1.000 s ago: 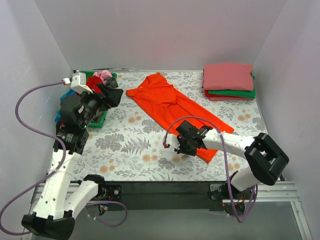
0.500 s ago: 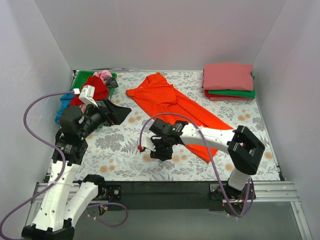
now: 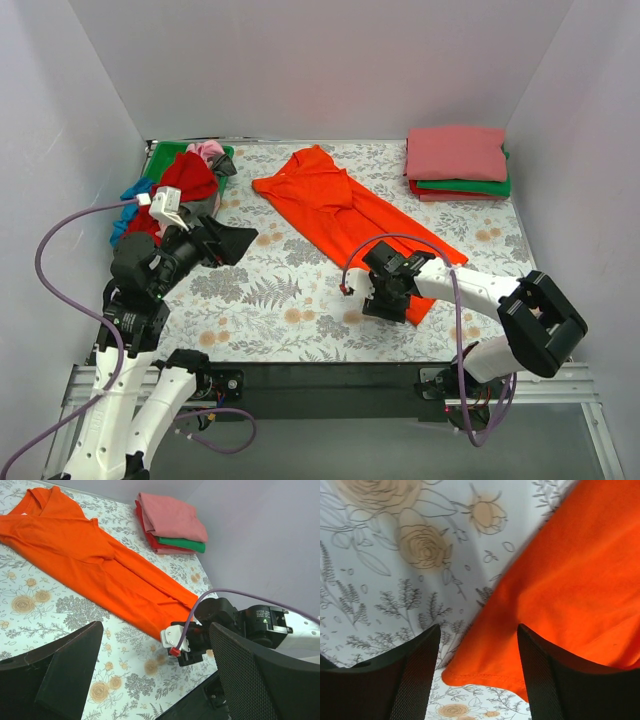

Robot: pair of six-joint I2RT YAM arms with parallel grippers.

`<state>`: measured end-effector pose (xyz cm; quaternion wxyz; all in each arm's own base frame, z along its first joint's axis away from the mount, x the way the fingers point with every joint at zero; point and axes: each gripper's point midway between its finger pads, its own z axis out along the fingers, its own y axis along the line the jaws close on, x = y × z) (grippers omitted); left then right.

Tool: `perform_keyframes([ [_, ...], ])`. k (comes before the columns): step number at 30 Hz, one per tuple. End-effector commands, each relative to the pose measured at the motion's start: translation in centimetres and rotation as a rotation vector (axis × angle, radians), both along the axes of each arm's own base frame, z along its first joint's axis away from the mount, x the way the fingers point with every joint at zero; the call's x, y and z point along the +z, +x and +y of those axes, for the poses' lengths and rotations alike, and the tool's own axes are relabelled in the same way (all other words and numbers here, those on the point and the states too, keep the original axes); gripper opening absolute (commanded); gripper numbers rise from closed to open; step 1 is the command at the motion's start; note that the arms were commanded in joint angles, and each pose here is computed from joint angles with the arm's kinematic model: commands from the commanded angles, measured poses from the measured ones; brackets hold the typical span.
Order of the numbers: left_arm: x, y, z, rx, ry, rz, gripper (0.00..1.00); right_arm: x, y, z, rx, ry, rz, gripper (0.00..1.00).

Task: Fold and stack the t-shirts
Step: Fold the tshirt

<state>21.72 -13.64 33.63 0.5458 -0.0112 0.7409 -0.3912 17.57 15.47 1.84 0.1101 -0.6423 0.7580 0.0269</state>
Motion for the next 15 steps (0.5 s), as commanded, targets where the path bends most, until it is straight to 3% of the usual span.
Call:
perform_keyframes([
  [1, -0.6, -0.6, 0.0, -0.004, -0.002, 0.018, 0.87, -0.5, 2.3, -0.4, -0.051, -0.029, -0.081, 0.68],
  [3, -0.6, -0.9, 0.0, -0.007, -0.002, 0.020, 0.87, -1.4, 2.2, -0.7, -0.062, -0.057, -0.059, 0.59],
  [5, -0.8, -1.2, -0.2, -0.024, -0.002, 0.019, 0.87, -1.9, 2.0, -0.5, -0.063, -0.064, -0.034, 0.29],
  [8, -0.9, -1.6, -0.5, -0.050, 0.001, 0.010, 0.87, -1.5, 0.8, 0.8, -0.047, -0.007, 0.050, 0.06],
  [15, -0.3, -2.2, -1.8, -0.150, -0.008, -0.024, 0.87, 1.0, -6.3, 7.0, 0.186, 0.191, 0.314, 0.01],
])
